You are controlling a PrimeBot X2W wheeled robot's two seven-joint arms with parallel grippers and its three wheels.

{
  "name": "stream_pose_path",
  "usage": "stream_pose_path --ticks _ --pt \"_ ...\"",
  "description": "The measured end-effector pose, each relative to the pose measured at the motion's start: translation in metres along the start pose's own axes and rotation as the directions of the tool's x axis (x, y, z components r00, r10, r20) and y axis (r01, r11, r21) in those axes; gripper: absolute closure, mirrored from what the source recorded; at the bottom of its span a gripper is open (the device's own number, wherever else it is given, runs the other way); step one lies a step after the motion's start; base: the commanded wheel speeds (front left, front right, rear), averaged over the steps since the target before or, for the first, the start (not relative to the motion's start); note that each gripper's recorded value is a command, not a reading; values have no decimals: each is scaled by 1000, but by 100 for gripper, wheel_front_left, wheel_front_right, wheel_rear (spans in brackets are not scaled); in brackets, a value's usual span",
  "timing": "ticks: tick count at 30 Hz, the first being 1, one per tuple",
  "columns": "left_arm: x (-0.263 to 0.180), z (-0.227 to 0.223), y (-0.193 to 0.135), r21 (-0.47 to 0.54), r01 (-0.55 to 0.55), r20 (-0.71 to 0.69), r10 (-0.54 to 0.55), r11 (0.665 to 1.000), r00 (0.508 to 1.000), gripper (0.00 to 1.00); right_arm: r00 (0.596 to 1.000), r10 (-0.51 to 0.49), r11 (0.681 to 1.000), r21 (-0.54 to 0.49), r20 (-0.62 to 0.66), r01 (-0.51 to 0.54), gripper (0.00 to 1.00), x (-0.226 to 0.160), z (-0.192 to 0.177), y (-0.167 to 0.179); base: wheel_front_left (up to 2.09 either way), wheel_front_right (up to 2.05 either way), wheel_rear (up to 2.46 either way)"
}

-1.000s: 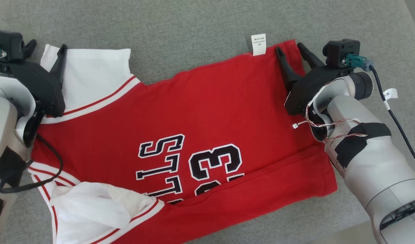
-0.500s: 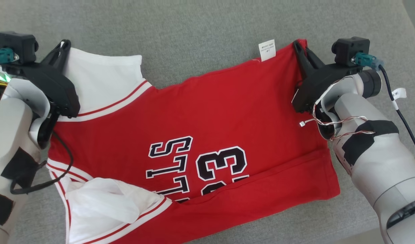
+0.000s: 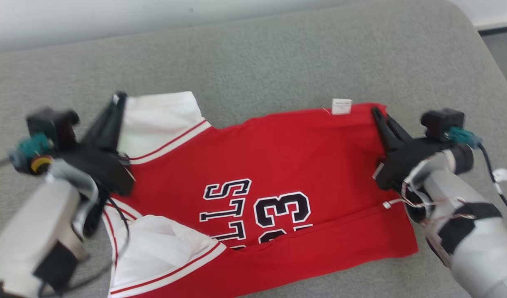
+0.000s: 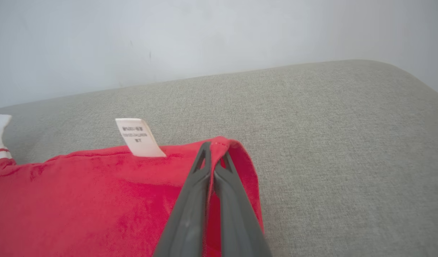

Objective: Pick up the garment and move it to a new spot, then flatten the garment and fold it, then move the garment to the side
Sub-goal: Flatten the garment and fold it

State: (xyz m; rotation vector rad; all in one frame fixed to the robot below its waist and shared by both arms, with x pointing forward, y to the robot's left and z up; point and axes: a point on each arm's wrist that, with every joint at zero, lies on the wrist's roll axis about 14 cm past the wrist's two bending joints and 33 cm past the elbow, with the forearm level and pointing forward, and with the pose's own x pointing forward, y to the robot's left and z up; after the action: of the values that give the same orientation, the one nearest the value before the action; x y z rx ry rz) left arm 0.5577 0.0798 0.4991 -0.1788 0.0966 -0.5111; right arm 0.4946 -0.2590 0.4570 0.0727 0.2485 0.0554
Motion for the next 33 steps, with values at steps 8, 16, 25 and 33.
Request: stream_pose_path --ticks 8,16,25,33 --pt "-62 -7 -14 -89 -49 39 52 995 998 100 1000 -13 996 88 28 11 100 -24 -9 -7 0 0 0" --pt "-116 -21 -33 -160 -98 27 103 982 994 100 999 -16 986 166 38 10 100 -43 -21 -5 0 0 0" --pt "-156 -46 -47 -260 -174 -19 175 950 984 100 999 -41 980 198 21 36 100 -69 -39 -15 0 0 0" --pt "-172 -70 -56 -283 -209 -74 196 936 978 100 999 -47 977 207 -11 49 100 -85 -51 -16 0 0 0"
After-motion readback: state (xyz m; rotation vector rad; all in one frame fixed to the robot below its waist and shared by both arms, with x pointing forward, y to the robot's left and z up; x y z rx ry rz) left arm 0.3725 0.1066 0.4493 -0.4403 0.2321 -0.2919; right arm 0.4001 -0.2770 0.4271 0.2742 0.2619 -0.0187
